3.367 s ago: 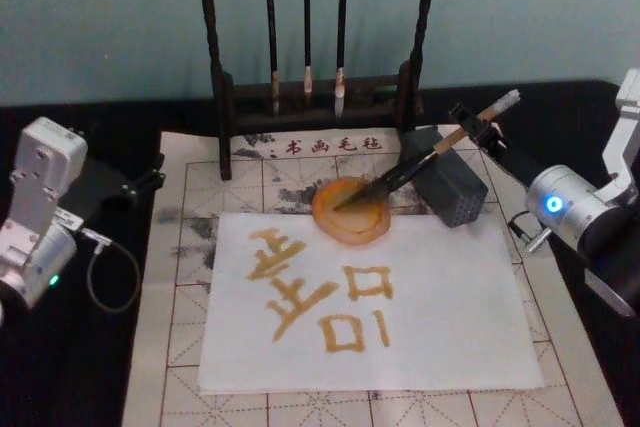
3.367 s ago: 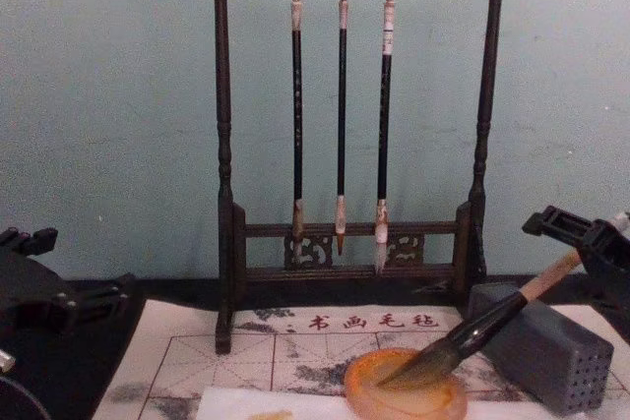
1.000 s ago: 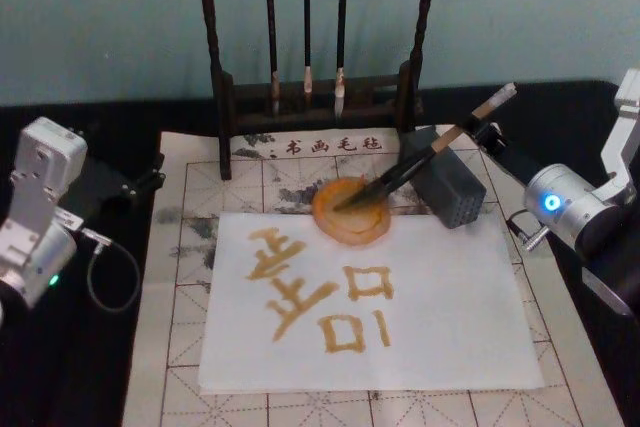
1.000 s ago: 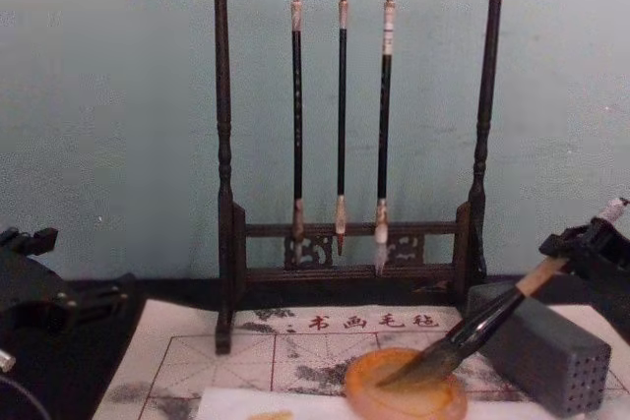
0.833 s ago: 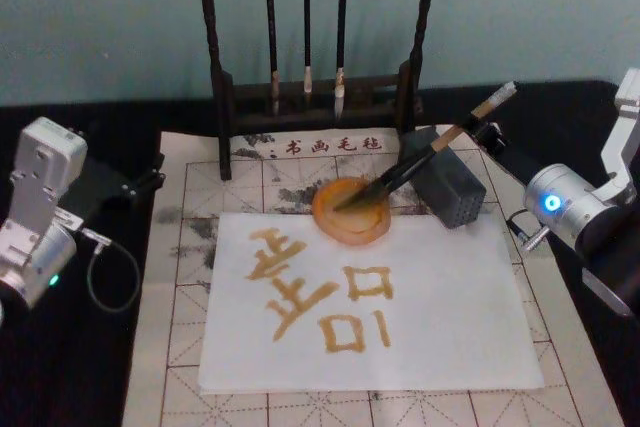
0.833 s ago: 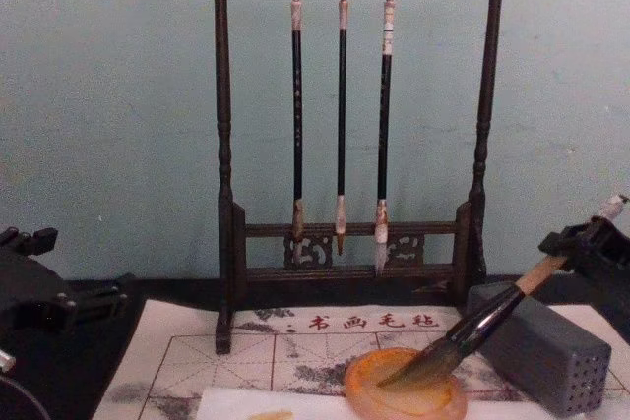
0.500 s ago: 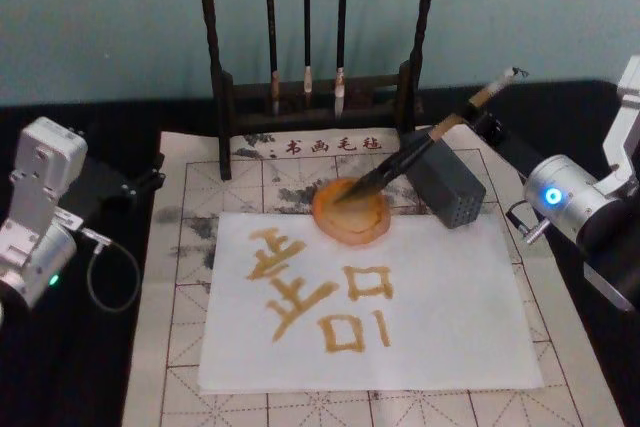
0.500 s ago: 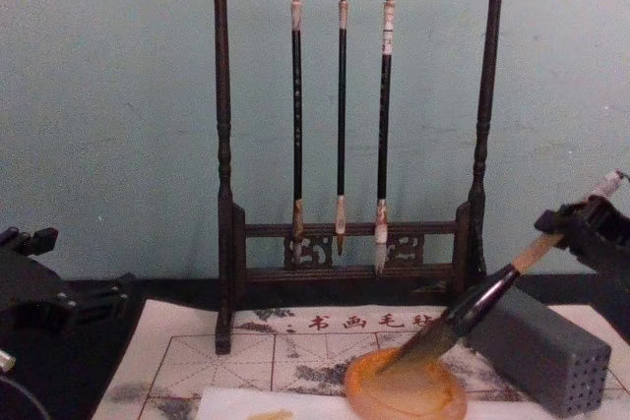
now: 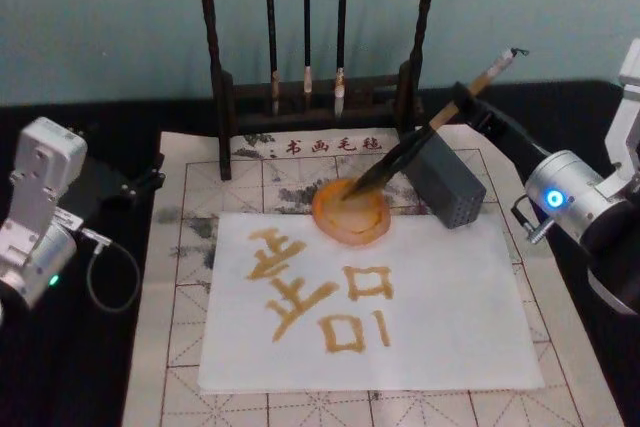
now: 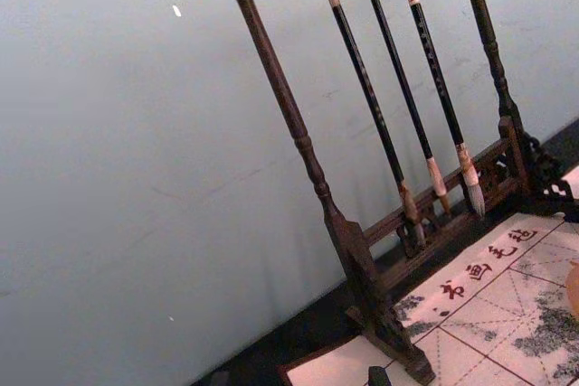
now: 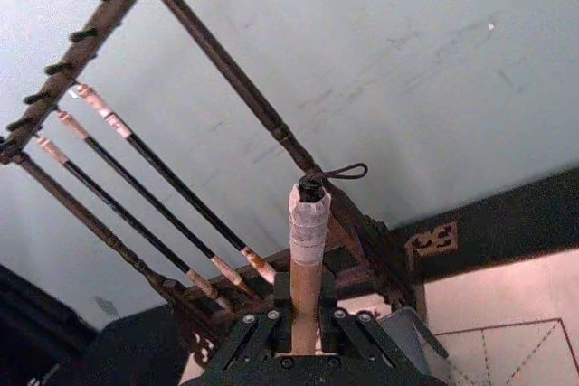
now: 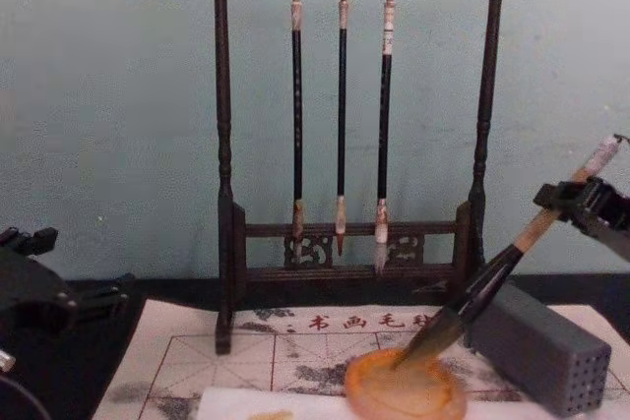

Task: Pick up the brush from the inkstone, write on the paper, then place the brush back to its original position.

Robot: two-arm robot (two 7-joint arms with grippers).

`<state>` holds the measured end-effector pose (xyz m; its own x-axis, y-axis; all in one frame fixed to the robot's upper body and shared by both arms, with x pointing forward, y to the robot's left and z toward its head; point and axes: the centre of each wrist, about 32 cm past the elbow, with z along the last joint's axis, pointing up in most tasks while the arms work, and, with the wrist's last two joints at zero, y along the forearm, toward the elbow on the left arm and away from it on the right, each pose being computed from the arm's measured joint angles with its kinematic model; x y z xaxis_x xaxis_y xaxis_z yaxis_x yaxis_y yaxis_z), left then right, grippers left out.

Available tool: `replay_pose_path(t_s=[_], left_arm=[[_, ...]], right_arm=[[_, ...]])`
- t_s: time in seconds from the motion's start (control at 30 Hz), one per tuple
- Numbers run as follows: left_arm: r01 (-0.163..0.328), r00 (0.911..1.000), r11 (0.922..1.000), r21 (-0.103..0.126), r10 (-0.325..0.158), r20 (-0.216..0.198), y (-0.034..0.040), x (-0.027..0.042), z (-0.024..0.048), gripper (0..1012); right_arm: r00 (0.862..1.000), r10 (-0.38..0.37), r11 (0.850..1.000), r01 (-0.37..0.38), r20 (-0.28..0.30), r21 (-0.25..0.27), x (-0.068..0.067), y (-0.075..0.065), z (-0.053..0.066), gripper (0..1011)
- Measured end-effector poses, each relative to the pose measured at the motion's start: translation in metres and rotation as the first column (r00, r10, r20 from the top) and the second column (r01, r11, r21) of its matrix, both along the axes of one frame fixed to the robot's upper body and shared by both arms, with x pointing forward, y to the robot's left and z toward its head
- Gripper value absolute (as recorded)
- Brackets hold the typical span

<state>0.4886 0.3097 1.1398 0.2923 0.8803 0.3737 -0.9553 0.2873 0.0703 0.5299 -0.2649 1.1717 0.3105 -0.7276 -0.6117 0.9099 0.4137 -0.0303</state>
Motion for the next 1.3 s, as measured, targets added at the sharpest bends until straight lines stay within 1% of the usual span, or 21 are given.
replay_pose_path(t_s=[0.13, 0.23, 0.33, 0.37, 0.4, 0.43, 0.47, 0.53, 0.57, 0.6, 0.8, 0.83, 0.87, 0.9, 0.97, 1.0, 1.07, 1.1, 1.13, 1.23, 1.3], left_arm=[[0.000, 1.0000, 1.0000, 0.000, 0.000, 0.000, 0.0000, 0.0000, 0.0000, 1001], [0.000, 1.0000, 1.0000, 0.000, 0.000, 0.000, 0.0000, 0.0000, 0.0000, 1001], [0.000, 1.0000, 1.0000, 0.000, 0.000, 0.000, 0.0000, 0.0000, 0.0000, 1001], [0.000, 1.0000, 1.0000, 0.000, 0.000, 0.000, 0.0000, 0.0000, 0.0000, 1001], [0.000, 1.0000, 1.0000, 0.000, 0.000, 0.000, 0.0000, 0.0000, 0.0000, 1001], [0.000, 1.0000, 1.0000, 0.000, 0.000, 0.000, 0.0000, 0.0000, 0.0000, 1001], [0.000, 1.0000, 1.0000, 0.000, 0.000, 0.000, 0.0000, 0.0000, 0.0000, 1001], [0.000, 1.0000, 1.0000, 0.000, 0.000, 0.000, 0.0000, 0.0000, 0.0000, 1001], [0.000, 1.0000, 1.0000, 0.000, 0.000, 0.000, 0.0000, 0.0000, 0.0000, 1001], [0.000, 1.0000, 1.0000, 0.000, 0.000, 0.000, 0.0000, 0.0000, 0.0000, 1001], [0.000, 1.0000, 1.0000, 0.000, 0.000, 0.000, 0.0000, 0.0000, 0.0000, 1001], [0.000, 1.0000, 1.0000, 0.000, 0.000, 0.000, 0.0000, 0.0000, 0.0000, 1001], [0.000, 1.0000, 1.0000, 0.000, 0.000, 0.000, 0.0000, 0.0000, 0.0000, 1001], [0.000, 1.0000, 1.0000, 0.000, 0.000, 0.000, 0.0000, 0.0000, 0.0000, 1001], [0.000, 1.0000, 1.0000, 0.000, 0.000, 0.000, 0.0000, 0.0000, 0.0000, 1001], [0.000, 1.0000, 1.0000, 0.000, 0.000, 0.000, 0.0000, 0.0000, 0.0000, 1001], [0.000, 1.0000, 1.0000, 0.000, 0.000, 0.000, 0.0000, 0.0000, 0.0000, 1001], [0.000, 1.0000, 1.0000, 0.000, 0.000, 0.000, 0.0000, 0.0000, 0.0000, 1001], [0.000, 1.0000, 1.0000, 0.000, 0.000, 0.000, 0.0000, 0.0000, 0.0000, 1001], [0.000, 1.0000, 1.0000, 0.000, 0.000, 0.000, 0.0000, 0.0000, 0.0000, 1001], [0.000, 1.0000, 1.0000, 0.000, 0.000, 0.000, 0.0000, 0.0000, 0.0000, 1001]], right_arm=[[0.999, 0.006, 1.000, -0.006, 0.037, -0.021, -0.003, -0.003, 0.000, 179], [0.997, 0.020, 0.999, -0.017, 0.079, -0.037, -0.008, -0.006, -0.001, 179], [0.990, 0.039, 0.997, -0.031, 0.134, -0.064, -0.014, -0.010, -0.002, 179], [0.985, 0.052, 0.996, -0.040, 0.163, -0.080, -0.017, -0.013, -0.003, 179], [0.985, 0.052, 0.996, -0.040, 0.163, -0.080, -0.017, -0.013, -0.003, 179], [0.979, 0.066, 0.994, -0.048, 0.192, -0.097, -0.020, -0.015, -0.003, 179], [0.976, 0.073, 0.993, -0.052, 0.207, -0.106, -0.021, -0.016, -0.003, 179], [0.960, 0.107, 0.988, -0.074, 0.257, -0.135, -0.028, -0.022, -0.003, 179], [0.960, 0.107, 0.988, -0.074, 0.257, -0.135, -0.028, -0.022, -0.003, 179], [0.952, 0.126, 0.985, -0.087, 0.279, -0.148, -0.031, -0.025, -0.002, 179], [0.922, 0.196, 0.971, -0.135, 0.334, -0.198, -0.044, -0.034, -0.001, 178], [0.912, 0.218, 0.965, -0.148, 0.349, -0.215, -0.048, -0.037, -0.001, 179], [0.907, 0.228, 0.962, -0.154, 0.355, -0.224, -0.050, -0.038, -0.001, 179], [0.897, 0.248, 0.956, -0.165, 0.366, -0.243, -0.054, -0.041, -0.001, 179], [0.888, 0.265, 0.950, -0.174, 0.375, -0.257, -0.057, -0.043, 0.000, 179], [0.880, 0.280, 0.945, -0.182, 0.383, -0.272, -0.061, -0.045, 0.000, 179], [0.872, 0.295, 0.940, -0.191, 0.391, -0.284, -0.065, -0.047, 0.000, 179], [0.864, 0.310, 0.934, -0.200, 0.396, -0.296, -0.069, -0.049, 0.000, 179], [0.864, 0.310, 0.934, -0.200, 0.396, -0.296, -0.069, -0.049, 0.000, 179], [0.847, 0.347, 0.920, -0.225, 0.402, -0.321, -0.079, -0.054, -0.001, 179], [0.841, 0.360, 0.915, -0.233, 0.404, -0.329, -0.082, -0.056, -0.002, 178]])
